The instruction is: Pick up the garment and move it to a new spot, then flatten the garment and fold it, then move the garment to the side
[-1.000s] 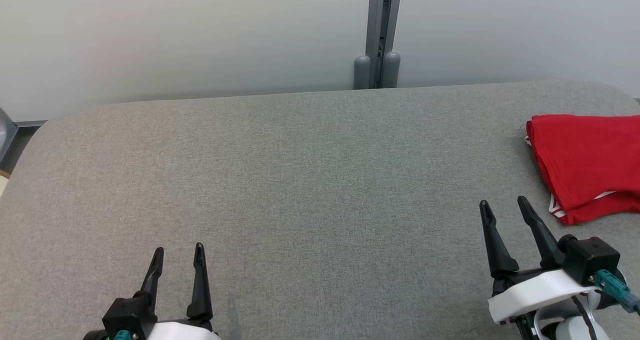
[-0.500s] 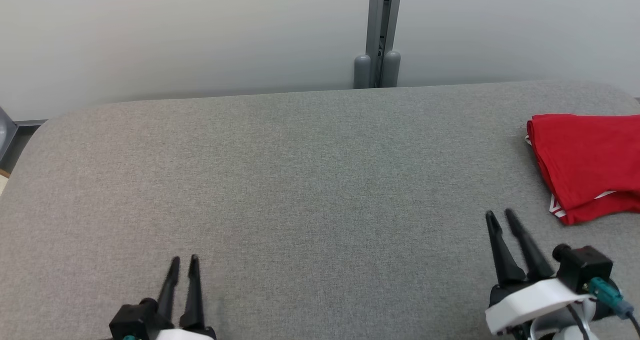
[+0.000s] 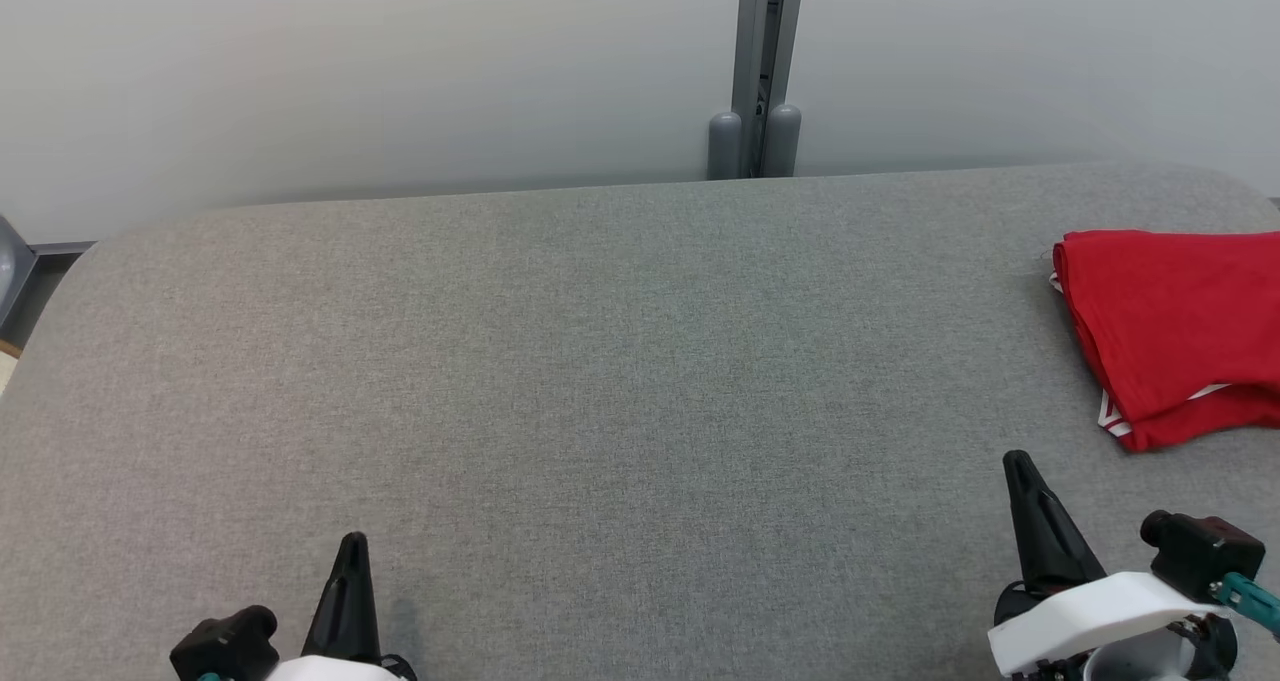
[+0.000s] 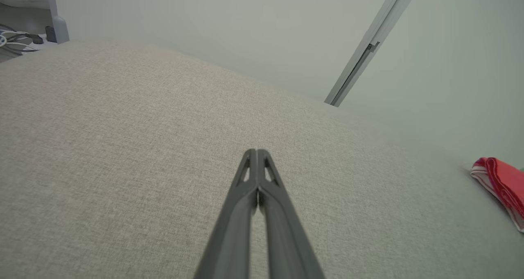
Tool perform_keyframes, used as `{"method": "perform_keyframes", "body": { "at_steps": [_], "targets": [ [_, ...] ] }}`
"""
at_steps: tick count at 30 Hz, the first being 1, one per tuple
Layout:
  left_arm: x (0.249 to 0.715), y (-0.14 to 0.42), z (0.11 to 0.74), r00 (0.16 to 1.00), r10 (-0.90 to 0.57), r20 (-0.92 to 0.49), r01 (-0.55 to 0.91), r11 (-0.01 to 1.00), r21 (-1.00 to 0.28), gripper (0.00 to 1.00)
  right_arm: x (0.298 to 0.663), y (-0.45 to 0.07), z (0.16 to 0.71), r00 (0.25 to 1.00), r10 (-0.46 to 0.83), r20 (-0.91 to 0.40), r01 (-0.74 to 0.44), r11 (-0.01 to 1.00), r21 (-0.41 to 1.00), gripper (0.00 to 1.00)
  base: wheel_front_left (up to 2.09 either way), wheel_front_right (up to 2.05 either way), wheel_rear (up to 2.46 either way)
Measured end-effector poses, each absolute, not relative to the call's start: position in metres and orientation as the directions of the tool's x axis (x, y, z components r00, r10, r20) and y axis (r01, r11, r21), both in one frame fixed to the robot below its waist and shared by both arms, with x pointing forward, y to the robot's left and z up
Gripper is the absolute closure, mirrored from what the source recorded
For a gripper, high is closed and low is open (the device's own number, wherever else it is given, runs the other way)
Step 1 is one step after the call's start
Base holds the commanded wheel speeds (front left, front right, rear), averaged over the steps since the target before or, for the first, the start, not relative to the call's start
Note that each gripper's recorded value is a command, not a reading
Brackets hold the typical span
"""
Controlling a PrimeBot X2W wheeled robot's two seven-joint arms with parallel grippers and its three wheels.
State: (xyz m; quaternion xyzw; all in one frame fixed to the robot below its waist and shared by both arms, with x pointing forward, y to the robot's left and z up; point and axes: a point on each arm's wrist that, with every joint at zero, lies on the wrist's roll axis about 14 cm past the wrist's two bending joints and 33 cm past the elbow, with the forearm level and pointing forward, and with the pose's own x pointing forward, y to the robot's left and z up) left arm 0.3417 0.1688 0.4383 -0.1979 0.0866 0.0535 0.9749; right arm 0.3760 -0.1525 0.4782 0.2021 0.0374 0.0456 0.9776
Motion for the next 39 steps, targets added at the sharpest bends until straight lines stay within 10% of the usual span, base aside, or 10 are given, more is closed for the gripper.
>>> {"method": "perform_keyframes", "body": {
  "at_steps": [39],
  "targets": [
    [0.363, 0.183, 0.452, 0.978, 0.042, -0.206, -0.193, 0.574, -0.796, 1.0, 0.382, -0.178, 0.483, 0.997, 0.026, -0.077, 0.047, 0.584, 0.81, 1.0, 0.0, 0.0, 0.0]
  ]
}}
